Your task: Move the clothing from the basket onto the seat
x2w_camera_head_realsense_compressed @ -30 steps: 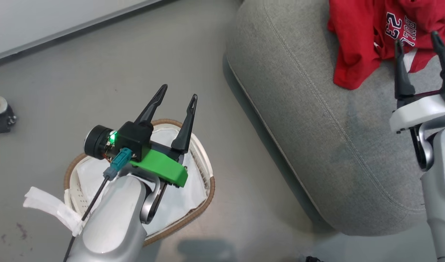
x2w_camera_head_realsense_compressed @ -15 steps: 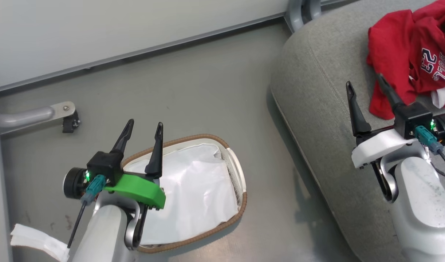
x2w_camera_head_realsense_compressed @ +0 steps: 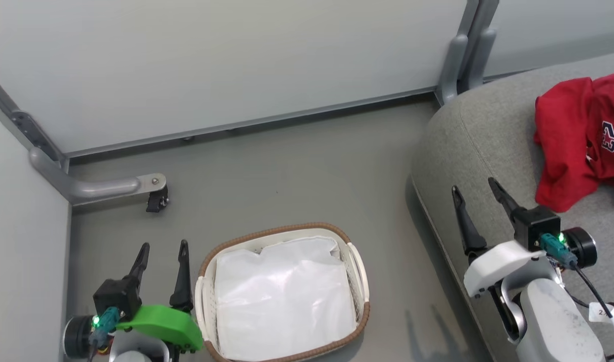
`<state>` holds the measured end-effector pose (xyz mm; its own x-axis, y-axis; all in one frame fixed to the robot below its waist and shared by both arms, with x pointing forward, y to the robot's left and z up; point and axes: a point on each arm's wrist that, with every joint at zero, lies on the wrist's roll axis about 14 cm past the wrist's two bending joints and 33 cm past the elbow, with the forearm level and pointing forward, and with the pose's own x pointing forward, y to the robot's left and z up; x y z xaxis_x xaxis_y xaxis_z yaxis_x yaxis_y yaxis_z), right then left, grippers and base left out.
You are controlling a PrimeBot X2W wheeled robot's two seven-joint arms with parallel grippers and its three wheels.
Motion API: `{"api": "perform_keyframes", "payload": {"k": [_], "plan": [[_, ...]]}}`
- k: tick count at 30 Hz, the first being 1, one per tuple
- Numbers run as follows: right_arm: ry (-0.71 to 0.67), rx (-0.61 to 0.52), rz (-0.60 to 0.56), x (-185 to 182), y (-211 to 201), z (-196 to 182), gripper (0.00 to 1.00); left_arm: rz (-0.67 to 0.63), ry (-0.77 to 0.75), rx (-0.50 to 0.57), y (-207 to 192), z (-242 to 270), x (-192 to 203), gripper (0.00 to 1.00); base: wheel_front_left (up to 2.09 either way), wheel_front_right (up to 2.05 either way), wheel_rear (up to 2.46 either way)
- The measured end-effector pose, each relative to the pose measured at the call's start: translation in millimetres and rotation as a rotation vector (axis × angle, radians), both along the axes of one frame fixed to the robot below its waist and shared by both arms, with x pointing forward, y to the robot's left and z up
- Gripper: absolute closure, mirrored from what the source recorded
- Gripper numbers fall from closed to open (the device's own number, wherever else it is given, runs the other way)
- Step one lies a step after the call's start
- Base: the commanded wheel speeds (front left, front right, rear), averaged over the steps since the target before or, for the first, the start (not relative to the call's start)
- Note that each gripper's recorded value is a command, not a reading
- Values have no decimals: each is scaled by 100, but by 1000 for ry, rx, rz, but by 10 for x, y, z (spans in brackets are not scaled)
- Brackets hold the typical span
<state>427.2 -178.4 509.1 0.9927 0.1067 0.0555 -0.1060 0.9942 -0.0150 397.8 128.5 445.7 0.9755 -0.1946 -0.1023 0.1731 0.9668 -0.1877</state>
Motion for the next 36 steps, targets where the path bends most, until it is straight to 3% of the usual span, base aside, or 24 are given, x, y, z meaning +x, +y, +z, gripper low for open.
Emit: {"api": "perform_keyframes", "payload": {"k": [10,28,29,36], "plan": [[31,25,20,-279,127,-115,0,109,5,13,348,-6,-364,0,0,0,0],[59,50,19,-429,169,-218,0,130,-15,-41,350,69,-430,0,0,0,0],[59,49,20,-427,173,-217,100,130,-22,-37,354,87,-425,100,0,0,0],[150,99,-1,-533,162,-474,100,148,56,-68,369,-109,-505,100,0,0,0]]}}
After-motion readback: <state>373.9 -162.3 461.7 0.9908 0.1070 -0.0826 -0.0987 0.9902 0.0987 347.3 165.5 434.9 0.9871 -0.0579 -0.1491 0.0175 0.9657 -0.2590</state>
